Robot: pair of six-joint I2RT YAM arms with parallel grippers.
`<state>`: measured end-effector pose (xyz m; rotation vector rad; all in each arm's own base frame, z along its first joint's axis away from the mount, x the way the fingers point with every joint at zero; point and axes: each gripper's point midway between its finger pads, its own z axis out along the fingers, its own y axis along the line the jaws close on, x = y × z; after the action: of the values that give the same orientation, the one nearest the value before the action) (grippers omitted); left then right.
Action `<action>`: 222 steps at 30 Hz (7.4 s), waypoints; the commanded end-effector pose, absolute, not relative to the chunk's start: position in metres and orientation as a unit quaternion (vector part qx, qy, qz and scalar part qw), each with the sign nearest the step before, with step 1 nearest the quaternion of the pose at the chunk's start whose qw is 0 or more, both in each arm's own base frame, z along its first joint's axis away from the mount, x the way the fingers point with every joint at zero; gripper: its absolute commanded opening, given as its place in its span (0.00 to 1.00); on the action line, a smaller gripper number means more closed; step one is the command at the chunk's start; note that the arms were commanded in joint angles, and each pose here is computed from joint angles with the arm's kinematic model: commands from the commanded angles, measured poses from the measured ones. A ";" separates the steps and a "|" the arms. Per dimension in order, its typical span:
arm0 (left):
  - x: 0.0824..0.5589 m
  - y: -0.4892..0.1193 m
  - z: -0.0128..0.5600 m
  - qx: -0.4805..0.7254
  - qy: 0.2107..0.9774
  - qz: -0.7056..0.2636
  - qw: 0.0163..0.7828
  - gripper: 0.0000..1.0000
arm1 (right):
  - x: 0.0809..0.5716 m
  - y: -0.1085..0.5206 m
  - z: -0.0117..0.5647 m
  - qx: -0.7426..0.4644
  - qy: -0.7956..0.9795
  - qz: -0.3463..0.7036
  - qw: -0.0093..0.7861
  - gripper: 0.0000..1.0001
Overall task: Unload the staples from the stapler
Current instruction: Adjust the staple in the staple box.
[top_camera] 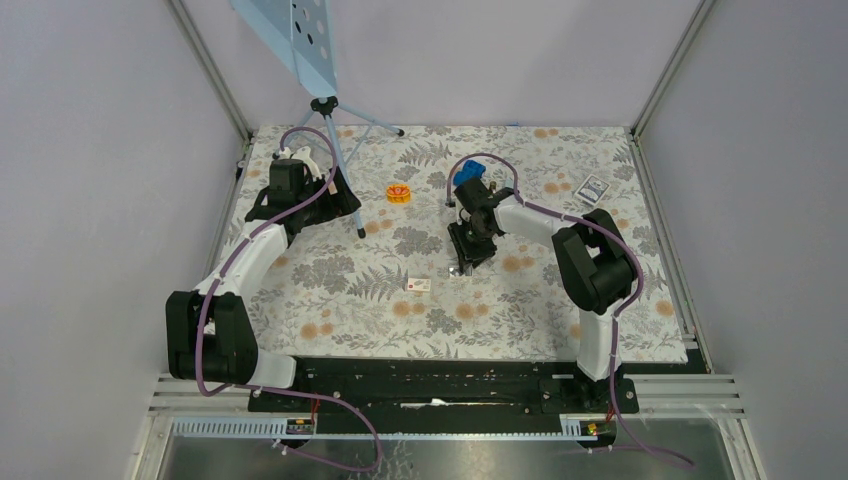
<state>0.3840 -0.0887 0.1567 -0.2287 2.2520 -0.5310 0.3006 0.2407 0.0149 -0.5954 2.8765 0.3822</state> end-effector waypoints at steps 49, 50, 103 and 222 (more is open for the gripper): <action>0.389 -0.092 0.164 -0.084 0.879 -0.221 0.415 0.88 | 0.320 0.254 0.032 -0.196 0.963 0.135 0.127 0.52; 0.389 -0.092 0.164 -0.084 0.878 -0.221 0.415 0.88 | 0.320 0.254 0.033 -0.196 0.963 0.135 0.127 0.52; 0.387 -0.092 0.164 -0.085 0.879 -0.222 0.414 0.88 | 0.306 0.245 0.026 -0.204 0.966 0.111 0.115 0.41; 0.386 -0.093 0.167 -0.083 0.876 -0.227 0.417 0.88 | 0.297 0.259 0.020 -0.180 0.970 0.134 0.094 0.61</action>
<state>0.3798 -0.0907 0.1508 -0.2254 2.2682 -0.5460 0.3020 0.2516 0.0197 -0.5299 2.8676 0.3693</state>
